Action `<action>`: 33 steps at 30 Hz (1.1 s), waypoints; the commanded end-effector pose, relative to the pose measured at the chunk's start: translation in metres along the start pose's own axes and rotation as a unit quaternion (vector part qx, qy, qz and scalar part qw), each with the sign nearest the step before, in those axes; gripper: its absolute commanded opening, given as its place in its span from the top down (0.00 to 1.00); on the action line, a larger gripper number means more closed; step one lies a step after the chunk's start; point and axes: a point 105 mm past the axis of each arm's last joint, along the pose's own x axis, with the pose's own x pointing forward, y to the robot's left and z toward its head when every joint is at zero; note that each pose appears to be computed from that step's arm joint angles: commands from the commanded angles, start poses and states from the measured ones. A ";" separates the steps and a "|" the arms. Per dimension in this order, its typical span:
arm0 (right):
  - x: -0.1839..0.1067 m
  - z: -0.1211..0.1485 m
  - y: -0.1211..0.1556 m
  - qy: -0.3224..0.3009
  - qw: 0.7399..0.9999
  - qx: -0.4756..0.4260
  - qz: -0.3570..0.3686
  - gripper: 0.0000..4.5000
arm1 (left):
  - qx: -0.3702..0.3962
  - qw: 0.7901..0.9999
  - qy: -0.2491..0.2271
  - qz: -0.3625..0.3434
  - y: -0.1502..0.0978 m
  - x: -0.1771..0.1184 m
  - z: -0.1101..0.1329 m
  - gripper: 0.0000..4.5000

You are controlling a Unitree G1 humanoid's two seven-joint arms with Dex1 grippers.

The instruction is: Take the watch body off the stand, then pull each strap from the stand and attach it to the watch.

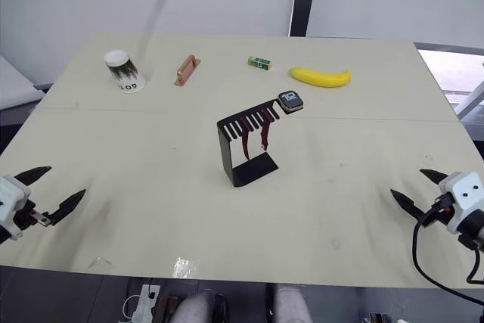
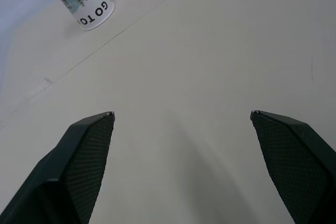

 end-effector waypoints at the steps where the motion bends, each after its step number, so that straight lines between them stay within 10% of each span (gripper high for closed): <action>1: 0.002 0.015 -0.004 -0.033 0.999 0.000 -0.019 0.01 | -0.004 0.999 -0.037 -0.006 -0.003 0.006 0.020 0.00; 23: 0.037 0.209 0.084 -0.255 0.936 0.209 0.126 0.01 | -0.117 0.910 -0.288 -0.273 -0.102 0.041 0.185 0.00; 33: 0.058 0.249 0.127 -0.254 0.949 0.174 0.065 0.01 | -0.117 0.898 -0.304 -0.296 -0.115 0.048 0.203 0.00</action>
